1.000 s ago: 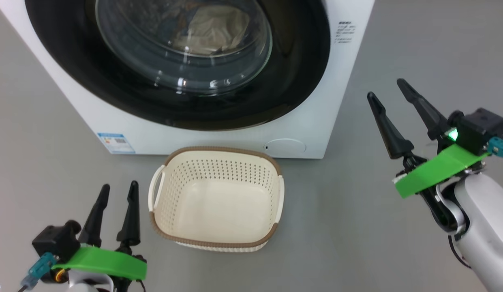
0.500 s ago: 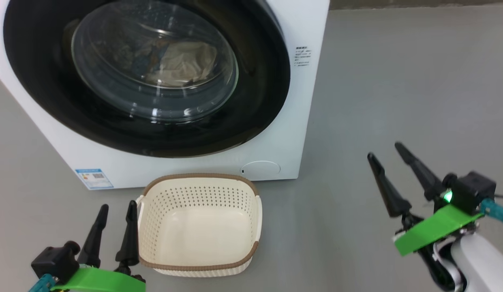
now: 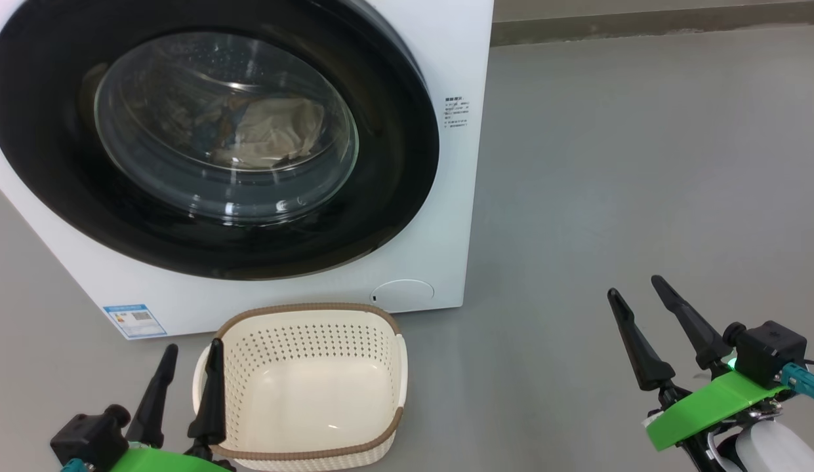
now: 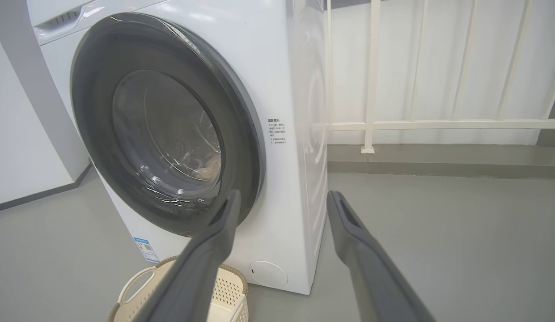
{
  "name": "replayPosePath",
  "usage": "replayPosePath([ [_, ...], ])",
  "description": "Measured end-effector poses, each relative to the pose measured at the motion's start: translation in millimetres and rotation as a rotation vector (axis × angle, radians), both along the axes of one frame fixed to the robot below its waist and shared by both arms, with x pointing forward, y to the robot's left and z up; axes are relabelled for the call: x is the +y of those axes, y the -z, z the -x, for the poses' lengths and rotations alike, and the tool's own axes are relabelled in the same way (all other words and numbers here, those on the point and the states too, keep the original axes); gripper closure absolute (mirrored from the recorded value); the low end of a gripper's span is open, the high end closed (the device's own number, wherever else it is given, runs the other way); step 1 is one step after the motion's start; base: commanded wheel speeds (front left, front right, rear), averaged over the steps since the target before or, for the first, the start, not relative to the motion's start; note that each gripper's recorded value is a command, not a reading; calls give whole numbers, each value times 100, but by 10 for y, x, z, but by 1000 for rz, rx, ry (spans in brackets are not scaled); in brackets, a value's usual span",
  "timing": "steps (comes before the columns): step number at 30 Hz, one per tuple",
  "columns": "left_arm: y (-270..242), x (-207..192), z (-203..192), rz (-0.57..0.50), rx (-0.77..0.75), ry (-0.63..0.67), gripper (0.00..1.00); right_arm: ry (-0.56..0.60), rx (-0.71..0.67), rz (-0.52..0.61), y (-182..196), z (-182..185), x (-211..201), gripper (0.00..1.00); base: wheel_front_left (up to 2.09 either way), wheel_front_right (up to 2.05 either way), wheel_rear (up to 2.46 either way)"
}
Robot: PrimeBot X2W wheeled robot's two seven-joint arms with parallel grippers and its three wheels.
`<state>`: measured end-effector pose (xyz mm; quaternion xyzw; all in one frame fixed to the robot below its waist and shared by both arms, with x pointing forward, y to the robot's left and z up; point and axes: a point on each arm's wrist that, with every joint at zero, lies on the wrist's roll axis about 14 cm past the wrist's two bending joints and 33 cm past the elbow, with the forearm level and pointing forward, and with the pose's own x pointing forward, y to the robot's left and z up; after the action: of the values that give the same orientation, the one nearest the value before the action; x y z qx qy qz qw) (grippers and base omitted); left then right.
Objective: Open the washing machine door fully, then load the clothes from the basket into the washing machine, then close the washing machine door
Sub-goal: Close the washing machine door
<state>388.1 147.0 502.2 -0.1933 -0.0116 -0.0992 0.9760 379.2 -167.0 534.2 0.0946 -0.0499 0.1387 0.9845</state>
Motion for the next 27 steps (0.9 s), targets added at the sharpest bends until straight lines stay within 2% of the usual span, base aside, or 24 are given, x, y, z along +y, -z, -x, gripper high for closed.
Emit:
replayPosePath([
  [27,66,123,29,-2,21,-38,0,7,25,-11,90,-31,28,0,0,0,0],
])
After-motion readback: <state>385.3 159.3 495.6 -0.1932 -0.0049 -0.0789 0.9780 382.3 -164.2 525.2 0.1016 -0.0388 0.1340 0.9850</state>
